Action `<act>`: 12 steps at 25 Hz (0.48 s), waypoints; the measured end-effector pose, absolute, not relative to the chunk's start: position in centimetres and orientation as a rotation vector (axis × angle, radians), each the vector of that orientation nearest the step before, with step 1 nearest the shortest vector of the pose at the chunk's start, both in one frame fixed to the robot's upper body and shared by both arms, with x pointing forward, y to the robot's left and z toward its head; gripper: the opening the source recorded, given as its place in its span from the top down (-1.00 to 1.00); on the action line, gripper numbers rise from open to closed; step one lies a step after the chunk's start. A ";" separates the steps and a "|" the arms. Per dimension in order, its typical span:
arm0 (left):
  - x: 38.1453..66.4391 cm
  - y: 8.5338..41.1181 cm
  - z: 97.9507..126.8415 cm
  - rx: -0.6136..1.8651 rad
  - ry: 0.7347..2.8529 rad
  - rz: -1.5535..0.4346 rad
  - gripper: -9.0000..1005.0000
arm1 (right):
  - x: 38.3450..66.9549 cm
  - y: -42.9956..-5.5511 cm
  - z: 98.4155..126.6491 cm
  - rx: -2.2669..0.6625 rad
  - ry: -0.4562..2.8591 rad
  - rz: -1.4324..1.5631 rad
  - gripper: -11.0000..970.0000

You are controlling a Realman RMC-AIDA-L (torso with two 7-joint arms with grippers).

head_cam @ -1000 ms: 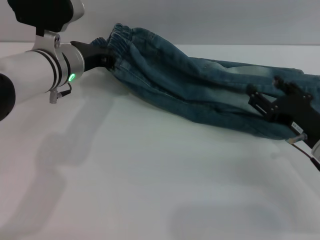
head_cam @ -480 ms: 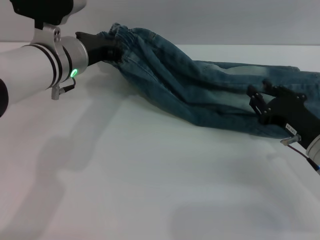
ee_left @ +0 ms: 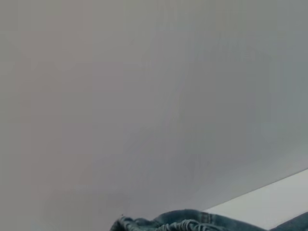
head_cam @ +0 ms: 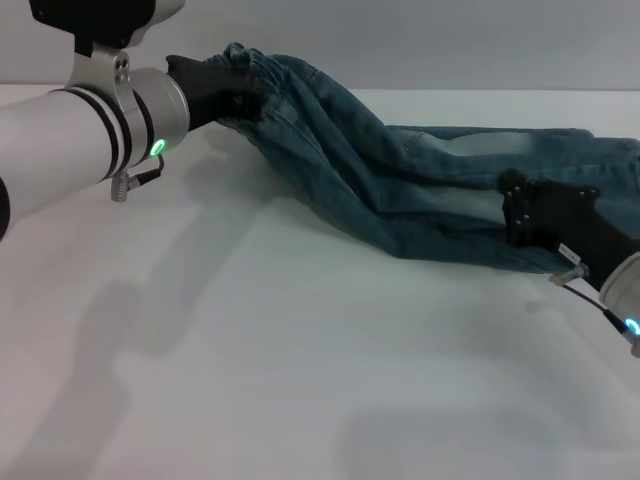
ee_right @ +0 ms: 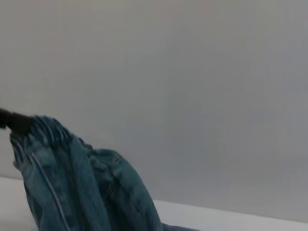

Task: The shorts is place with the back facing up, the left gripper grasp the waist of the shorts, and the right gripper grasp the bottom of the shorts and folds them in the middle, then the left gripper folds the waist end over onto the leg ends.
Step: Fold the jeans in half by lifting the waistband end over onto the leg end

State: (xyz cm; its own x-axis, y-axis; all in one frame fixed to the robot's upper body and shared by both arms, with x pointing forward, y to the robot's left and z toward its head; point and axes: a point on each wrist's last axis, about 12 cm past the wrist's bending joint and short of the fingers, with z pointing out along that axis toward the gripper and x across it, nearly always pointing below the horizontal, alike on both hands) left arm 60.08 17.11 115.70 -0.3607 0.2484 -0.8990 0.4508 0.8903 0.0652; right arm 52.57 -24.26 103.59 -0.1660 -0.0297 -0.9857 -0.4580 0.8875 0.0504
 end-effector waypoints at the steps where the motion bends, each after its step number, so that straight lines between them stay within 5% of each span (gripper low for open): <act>1: 60.0 17.0 115.8 0.514 1.959 -0.235 0.91 | 52.8 -24.2 103.5 -0.380 1.714 0.390 0.83; 12: 58.3 15.9 117.8 0.551 1.885 -0.273 0.91 | 54.1 -22.8 103.3 -0.408 1.752 0.418 0.98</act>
